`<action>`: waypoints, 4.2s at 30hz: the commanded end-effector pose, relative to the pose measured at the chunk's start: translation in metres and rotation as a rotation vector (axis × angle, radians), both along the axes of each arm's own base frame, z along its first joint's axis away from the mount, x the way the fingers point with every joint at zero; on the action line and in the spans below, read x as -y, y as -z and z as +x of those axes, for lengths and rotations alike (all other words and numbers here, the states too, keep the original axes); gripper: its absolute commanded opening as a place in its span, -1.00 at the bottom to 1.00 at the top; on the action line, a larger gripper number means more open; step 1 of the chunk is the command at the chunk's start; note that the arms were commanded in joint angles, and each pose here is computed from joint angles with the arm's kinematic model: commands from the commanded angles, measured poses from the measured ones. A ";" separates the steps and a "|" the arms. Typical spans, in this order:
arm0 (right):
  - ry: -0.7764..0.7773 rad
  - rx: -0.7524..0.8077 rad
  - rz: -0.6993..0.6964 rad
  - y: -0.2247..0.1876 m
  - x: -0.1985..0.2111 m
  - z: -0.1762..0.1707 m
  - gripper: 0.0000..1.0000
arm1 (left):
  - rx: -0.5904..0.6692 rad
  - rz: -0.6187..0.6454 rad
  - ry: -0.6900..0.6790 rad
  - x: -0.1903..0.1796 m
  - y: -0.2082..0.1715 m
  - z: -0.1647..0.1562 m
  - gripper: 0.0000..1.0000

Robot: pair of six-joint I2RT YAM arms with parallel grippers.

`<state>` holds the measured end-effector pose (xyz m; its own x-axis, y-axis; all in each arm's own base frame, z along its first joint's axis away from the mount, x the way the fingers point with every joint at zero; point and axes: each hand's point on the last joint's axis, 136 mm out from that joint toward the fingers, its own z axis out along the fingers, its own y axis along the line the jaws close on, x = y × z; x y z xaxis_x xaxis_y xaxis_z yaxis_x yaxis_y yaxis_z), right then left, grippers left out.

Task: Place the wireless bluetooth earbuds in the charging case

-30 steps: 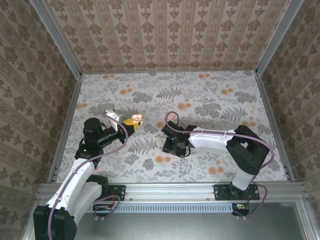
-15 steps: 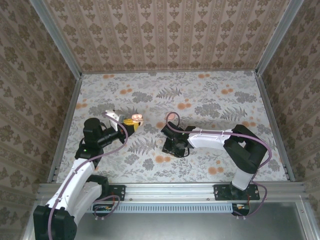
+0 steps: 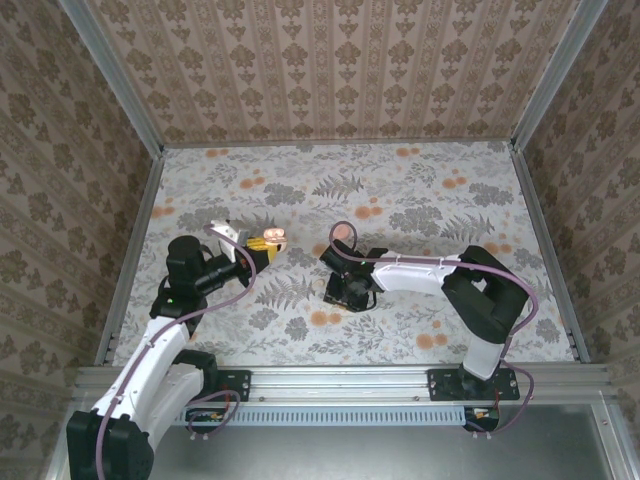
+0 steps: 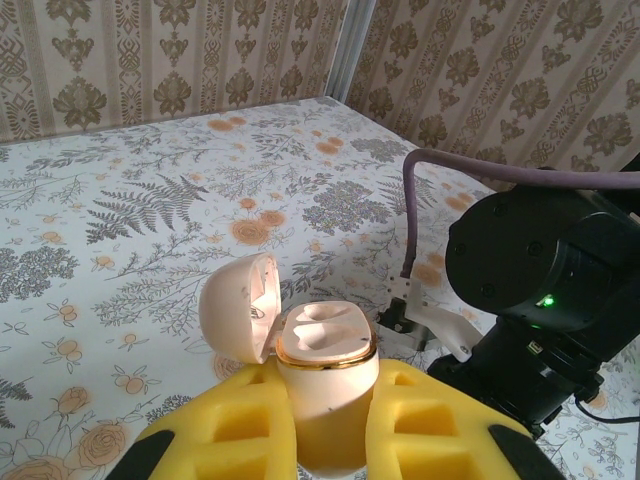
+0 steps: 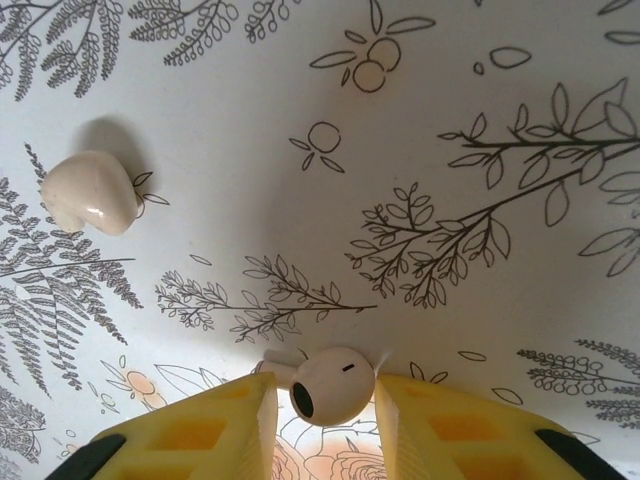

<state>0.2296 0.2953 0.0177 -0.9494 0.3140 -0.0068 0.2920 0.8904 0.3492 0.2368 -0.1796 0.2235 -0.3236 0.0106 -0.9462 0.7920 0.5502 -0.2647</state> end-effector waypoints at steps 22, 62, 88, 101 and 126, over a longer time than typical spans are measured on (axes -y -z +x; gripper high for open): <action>-0.020 0.063 -0.092 0.011 0.010 0.035 -0.46 | 0.051 -0.005 0.010 -0.001 -0.009 -0.003 -1.00; -0.592 0.769 -0.395 -0.235 0.009 0.058 -0.67 | 0.042 -0.013 0.133 0.027 -0.012 -0.007 -1.00; -0.787 0.998 -0.415 -0.284 -0.039 0.040 -0.68 | 0.099 -0.099 0.275 0.049 -0.039 -0.030 -1.00; -0.814 1.007 -0.437 -0.282 -0.049 0.045 -0.68 | 0.103 -0.143 0.283 0.050 -0.052 -0.035 -1.00; -0.894 0.976 -0.529 -0.259 -0.056 0.044 -0.67 | 0.123 -0.169 0.278 0.051 -0.067 -0.036 -1.00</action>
